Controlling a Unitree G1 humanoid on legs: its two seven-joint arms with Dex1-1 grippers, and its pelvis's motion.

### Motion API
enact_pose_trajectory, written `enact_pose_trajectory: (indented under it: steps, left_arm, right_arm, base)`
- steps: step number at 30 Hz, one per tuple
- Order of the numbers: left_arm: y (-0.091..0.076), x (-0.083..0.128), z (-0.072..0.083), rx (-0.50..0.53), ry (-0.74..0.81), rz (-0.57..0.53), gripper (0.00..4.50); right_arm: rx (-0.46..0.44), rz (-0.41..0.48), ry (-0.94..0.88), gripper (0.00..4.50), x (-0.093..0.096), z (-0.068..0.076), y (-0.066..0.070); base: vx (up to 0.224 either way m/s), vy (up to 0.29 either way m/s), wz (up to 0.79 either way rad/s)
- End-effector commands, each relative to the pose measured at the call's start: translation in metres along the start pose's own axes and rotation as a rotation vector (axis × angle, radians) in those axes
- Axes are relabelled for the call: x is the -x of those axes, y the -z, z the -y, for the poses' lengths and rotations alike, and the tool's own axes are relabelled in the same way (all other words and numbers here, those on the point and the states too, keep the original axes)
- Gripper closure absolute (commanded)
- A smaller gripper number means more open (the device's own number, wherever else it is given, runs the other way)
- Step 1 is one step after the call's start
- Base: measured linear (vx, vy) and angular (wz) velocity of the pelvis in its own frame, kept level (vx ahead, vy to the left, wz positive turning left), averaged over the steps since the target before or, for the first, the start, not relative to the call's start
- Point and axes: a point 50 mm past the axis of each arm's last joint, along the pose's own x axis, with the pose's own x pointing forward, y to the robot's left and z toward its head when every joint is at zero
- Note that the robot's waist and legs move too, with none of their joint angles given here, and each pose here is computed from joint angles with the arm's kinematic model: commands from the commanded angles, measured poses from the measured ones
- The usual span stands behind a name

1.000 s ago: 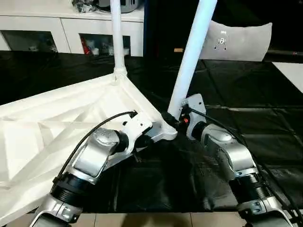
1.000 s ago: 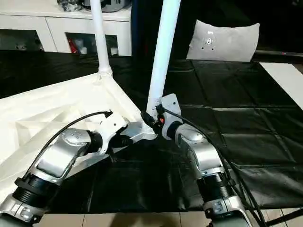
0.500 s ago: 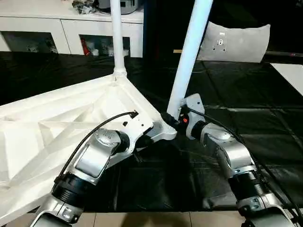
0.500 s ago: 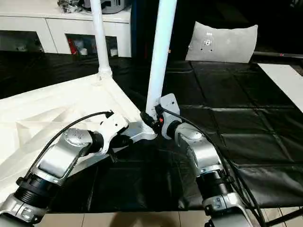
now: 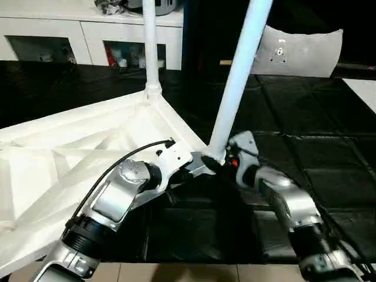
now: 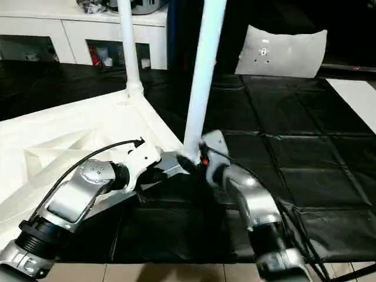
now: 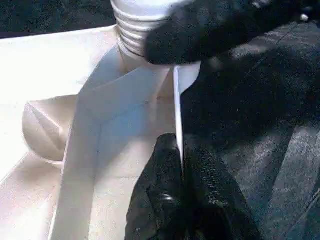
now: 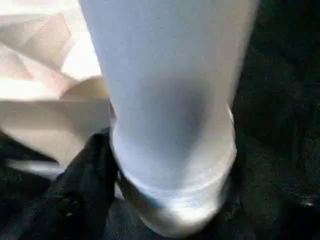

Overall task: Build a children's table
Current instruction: Insert table leg to table base, then rotate leg to tighten

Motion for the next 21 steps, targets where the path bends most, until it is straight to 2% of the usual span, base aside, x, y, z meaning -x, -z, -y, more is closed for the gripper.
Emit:
enact_pose_trajectory:
  steps: [1, 2, 7, 21]
  left_arm:
    - [-0.009, 0.007, -0.009, -0.056, -0.035, 0.039, 4.50]
    - [-0.008, 0.007, -0.010, -0.062, -0.031, 0.037, 4.50]
    - [-0.003, 0.008, -0.015, -0.087, 0.002, 0.022, 4.50]
    - [0.010, 0.006, -0.015, -0.171, 0.156, 0.006, 4.50]
  right_arm:
    - [-0.022, -0.062, 0.012, 0.71, 0.006, 0.003, 0.016]
    - [-0.005, -0.040, 0.006, 0.48, 0.007, 0.003, 0.014]
    - [0.054, 0.016, -0.016, 0.06, 0.022, 0.007, 0.010]
    - [0.151, 0.081, -0.074, 0.06, 0.051, 0.015, -0.002]
  base:
    - [0.000, 0.000, 0.00]
    - [0.000, 0.000, 0.00]
    - [0.000, 0.000, 0.00]
    - [0.000, 0.000, 0.00]
